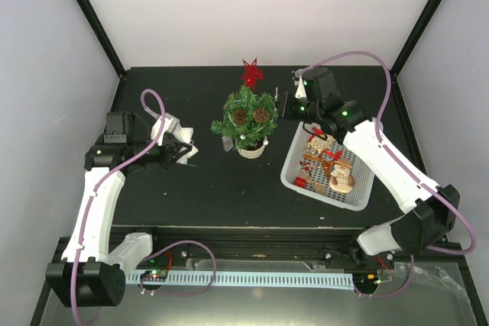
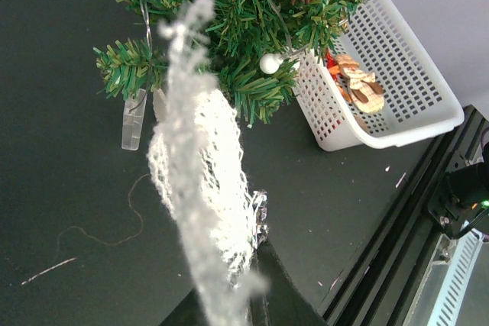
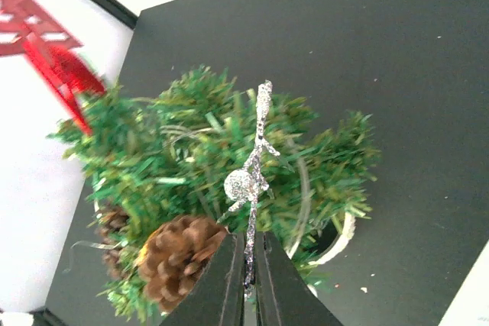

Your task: Decorate the small christmas tree

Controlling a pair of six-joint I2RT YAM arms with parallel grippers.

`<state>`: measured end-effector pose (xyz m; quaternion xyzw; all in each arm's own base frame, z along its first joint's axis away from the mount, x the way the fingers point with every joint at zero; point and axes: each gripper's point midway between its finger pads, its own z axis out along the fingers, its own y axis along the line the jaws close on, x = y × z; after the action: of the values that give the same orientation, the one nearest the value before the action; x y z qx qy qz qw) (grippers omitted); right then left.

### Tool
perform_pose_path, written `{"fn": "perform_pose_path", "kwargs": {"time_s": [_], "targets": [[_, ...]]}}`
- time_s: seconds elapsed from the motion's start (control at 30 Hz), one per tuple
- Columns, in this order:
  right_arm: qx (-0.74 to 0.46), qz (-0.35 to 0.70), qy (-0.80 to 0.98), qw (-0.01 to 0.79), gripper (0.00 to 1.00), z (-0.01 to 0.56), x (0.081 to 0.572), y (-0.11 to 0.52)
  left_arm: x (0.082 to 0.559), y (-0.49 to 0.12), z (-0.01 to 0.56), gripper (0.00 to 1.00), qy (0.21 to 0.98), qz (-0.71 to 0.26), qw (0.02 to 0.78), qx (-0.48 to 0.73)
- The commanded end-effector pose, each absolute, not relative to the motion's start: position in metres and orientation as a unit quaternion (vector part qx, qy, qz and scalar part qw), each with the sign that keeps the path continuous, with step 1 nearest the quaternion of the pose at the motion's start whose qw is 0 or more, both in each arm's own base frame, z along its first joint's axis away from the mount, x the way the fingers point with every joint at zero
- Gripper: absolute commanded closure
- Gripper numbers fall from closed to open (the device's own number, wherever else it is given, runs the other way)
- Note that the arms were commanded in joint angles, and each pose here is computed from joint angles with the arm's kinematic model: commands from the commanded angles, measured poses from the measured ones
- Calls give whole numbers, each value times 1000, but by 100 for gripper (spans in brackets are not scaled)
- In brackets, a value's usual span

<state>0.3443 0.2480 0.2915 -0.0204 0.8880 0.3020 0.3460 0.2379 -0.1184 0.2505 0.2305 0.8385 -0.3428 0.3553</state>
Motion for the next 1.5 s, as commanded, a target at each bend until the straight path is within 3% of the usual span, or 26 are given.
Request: {"fn": "perform_pose_path", "kwargs": {"time_s": [0.0, 0.5, 1.47], "targets": [[2, 318, 886, 338, 92, 285, 360, 241, 243, -117, 263, 96, 833, -339, 371, 231], [14, 345, 890, 298, 92, 246, 387, 240, 242, -116, 259, 95, 834, -336, 371, 232], [-22, 358, 899, 251, 91, 224, 368, 248, 244, -115, 257, 92, 836, -335, 369, 230]]}}
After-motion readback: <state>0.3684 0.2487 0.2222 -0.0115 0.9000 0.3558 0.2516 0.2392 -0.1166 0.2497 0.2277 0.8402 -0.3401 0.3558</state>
